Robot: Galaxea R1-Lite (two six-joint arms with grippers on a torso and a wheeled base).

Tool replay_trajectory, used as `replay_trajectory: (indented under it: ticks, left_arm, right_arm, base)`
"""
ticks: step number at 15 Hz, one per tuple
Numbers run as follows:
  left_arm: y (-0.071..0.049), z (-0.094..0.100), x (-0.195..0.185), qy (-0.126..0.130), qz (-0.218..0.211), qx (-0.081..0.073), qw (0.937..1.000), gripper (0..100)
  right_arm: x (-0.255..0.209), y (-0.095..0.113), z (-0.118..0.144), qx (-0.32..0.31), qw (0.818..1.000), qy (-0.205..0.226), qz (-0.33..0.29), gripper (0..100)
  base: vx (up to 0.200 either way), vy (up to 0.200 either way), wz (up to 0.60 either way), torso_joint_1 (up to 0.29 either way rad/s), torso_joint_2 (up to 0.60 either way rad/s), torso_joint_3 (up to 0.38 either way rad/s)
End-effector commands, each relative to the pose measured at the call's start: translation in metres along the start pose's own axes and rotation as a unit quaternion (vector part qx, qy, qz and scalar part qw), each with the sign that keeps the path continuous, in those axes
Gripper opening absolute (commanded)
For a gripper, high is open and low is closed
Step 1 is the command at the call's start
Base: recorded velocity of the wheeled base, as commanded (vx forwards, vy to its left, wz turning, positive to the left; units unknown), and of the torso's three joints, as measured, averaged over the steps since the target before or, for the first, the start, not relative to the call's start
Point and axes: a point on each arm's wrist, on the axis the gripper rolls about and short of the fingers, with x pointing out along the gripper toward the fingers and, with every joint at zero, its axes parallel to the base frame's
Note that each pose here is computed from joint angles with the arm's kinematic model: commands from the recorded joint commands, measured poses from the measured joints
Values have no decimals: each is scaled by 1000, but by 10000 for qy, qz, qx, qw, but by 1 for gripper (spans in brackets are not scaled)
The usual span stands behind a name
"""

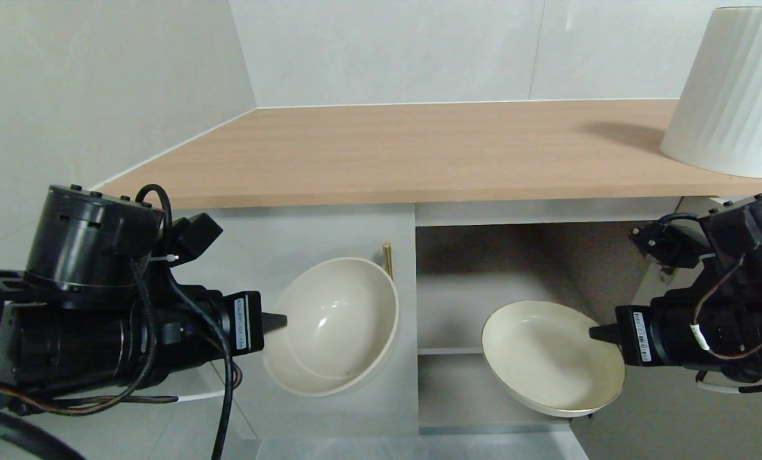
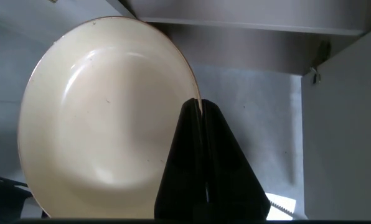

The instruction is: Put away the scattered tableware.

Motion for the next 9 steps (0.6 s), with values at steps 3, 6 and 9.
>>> replay_trajectory:
  ticks: [3, 6, 9]
  left_arm:
    - [1, -2, 9, 149, 76, 5, 9999, 0]
    - [0, -3, 10, 162, 84, 10, 9998, 0]
    - [-2, -15, 17, 601, 180, 123, 9980, 0]
  right_arm:
    - [18, 1, -2, -63, 9996, 244, -101, 0]
    - [43, -6, -2, -42, 9985, 466, -292, 0]
    - [110, -24, -8, 196, 9945, 794, -648, 0]
  base:
    - [0, 0, 0, 0, 0, 0]
    - [0, 0, 0, 0, 0, 0]
    - [0, 0, 0, 0, 0, 0]
